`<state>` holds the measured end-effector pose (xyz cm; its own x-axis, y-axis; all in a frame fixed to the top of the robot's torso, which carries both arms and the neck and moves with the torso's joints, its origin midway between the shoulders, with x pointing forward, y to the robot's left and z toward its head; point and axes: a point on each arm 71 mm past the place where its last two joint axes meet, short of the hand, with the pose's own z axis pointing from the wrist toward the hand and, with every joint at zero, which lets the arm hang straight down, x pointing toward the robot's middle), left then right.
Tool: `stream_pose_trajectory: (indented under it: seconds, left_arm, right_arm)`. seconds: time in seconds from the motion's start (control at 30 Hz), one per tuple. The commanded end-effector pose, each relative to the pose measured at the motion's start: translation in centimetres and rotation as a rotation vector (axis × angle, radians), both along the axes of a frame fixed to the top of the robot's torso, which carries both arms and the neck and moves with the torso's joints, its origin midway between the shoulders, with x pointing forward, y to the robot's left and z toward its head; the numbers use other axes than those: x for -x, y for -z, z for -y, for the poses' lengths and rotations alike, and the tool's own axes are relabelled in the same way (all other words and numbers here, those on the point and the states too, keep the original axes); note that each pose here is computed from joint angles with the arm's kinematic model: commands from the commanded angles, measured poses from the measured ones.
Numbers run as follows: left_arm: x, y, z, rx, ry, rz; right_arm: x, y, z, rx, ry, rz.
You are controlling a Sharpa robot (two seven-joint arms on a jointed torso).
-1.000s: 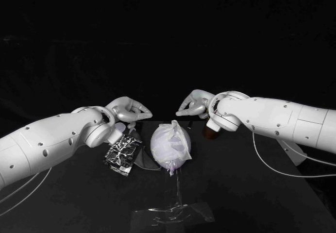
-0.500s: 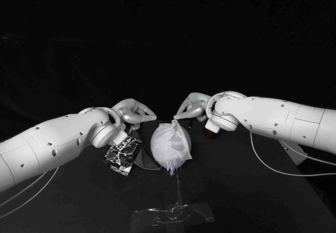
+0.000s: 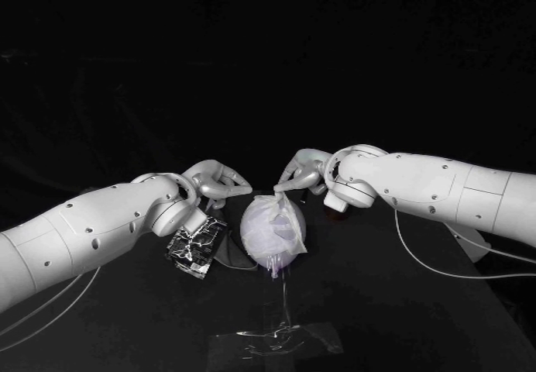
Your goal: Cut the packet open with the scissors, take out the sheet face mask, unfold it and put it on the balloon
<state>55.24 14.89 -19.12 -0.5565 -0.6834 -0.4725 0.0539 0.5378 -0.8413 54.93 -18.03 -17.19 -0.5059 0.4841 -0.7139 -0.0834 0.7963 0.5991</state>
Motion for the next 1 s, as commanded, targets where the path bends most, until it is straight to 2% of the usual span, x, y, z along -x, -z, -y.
stream_pose_trajectory:
  seconds: [0.03, 0.53, 1.0]
  left_arm:
    - [0.05, 0.03, 0.21, -0.003, 0.011, -0.003]
    - [0.06, 0.22, 0.68, -0.004, 0.021, -0.011]
    - [-0.05, 0.78, 0.94, -0.006, 0.017, -0.020]
  right_arm:
    - [0.09, 0.18, -0.10, 0.009, -0.021, -0.024]
    - [-0.02, 0.56, -0.06, 0.017, -0.024, -0.039]
    - [0.07, 0.78, -0.15, 0.011, -0.030, -0.035]
